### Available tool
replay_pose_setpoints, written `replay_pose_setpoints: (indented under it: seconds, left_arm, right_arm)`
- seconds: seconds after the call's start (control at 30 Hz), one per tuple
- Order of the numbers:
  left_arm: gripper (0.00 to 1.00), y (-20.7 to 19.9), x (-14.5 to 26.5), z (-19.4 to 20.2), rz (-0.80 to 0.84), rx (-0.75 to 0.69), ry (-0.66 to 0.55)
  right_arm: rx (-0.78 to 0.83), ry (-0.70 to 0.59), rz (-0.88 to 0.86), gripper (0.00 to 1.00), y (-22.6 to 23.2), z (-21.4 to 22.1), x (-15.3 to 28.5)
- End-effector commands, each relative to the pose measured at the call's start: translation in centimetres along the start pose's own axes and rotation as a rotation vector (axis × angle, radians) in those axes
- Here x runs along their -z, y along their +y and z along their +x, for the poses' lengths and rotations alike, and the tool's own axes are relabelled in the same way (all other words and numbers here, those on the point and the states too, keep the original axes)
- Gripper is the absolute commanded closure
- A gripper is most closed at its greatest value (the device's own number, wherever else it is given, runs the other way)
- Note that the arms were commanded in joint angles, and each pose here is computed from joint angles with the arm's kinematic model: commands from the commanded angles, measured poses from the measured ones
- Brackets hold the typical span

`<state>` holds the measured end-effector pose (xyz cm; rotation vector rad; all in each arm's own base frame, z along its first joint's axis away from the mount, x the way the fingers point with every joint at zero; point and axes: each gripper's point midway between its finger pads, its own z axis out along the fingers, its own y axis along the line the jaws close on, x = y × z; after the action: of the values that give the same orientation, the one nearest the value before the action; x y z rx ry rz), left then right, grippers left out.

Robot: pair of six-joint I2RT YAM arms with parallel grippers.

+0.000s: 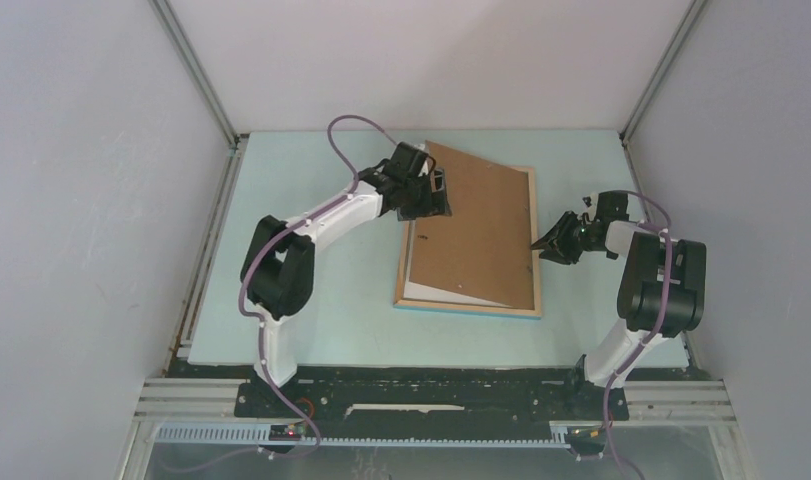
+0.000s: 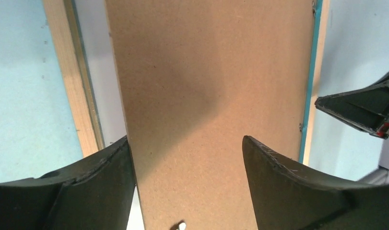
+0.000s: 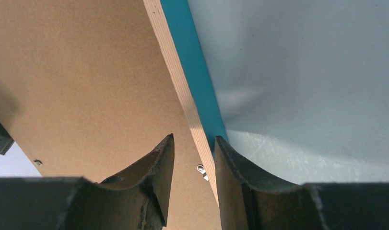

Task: Put the photo into the frame
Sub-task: Place the photo frame item in the photo frame, then install the photo frame at the center of the board.

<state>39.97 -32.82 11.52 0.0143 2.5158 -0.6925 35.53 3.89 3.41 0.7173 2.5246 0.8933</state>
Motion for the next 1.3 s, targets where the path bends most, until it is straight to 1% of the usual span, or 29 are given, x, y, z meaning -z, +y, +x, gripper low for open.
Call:
replay_pose_setpoints:
  seconds: [0.0,0.1,0.2,0.4,0.43,0.57,0.6,0.7,0.73,0.8,0.9,0.97,1.07,1.13,1.2,1.27]
  left_arm:
    - [0.18,1.5,1.8,-0.9,-0.191,-0.129,0.004]
    - [0.15,1.3,2.2,-1.4,-0.233,-0.168,0.009]
    - [0.07,0.9,2.9,-2.3,-0.258,-0.201,-0.013]
    - [0.06,0.4,5.8,-4.3,-0.328,-0.28,-0.059]
    - [0.05,0.2,6.3,-4.5,-0.32,-0.287,-0.065]
    - [0.05,0.4,7.9,-3.9,-0.239,-0.247,-0.057]
    - [0.05,1.0,8.4,-3.7,-0.221,-0.225,-0.064]
    - [0.06,2.8,7.9,-2.1,-0.161,-0.148,-0.057]
    - [0.08,2.9,7.4,-1.7,-0.115,-0.118,-0.056]
    - [0.12,3.7,6.6,0.2,-0.048,-0.062,-0.016]
    - [0.2,5.3,5.8,2.6,-0.039,-0.018,0.019]
    - [0.22,5.8,5.5,4.2,-0.02,0.002,0.037]
    - [0.19,6.6,5.2,6.5,-0.004,0.026,0.065]
    - [0.22,7.0,5.1,8.1,0.018,0.046,0.084]
    - [0.29,7.1,5.0,9.3,0.054,0.064,0.093]
    - [0.4,7.5,5.0,10.3,0.06,0.078,0.096]
  right_arm:
    - [0.064,-0.035,-0.04,0.56,2.2,-1.1,1.1]
    - [0.069,-0.037,-0.04,0.56,2.3,-1.1,1.1]
    - [0.072,-0.038,-0.04,0.56,2.3,-1.1,1.2]
    - [0.079,-0.04,-0.034,0.56,2.3,-1.0,1.2]
    - [0.08,-0.041,-0.032,0.56,2.3,-1.1,1.2]
    - [0.089,-0.048,-0.016,0.56,2.1,-1.1,1.4]
    - [0.094,-0.054,-0.007,0.56,2.1,-1.1,1.5]
    - [0.112,-0.086,0.048,0.54,1.8,-1.5,2.2]
    - [0.119,-0.1,0.079,0.52,1.7,-1.7,2.6]
    - [0.162,-0.154,0.147,0.49,2.0,-2.3,4.1]
    - [0.237,-0.217,0.218,0.42,3.3,-2.7,5.6]
    - [0.265,-0.213,0.218,0.4,4.6,-2.0,5.7]
    - [0.286,-0.136,0.116,0.4,8.1,0.7,4.2]
    - [0.336,-0.076,0.019,0.4,11.6,3.5,2.3]
    - [0.355,0.006,-0.107,0.43,15.1,6.6,0.4]
    - [0.337,0.073,-0.196,0.48,17.9,9.1,-1.3]
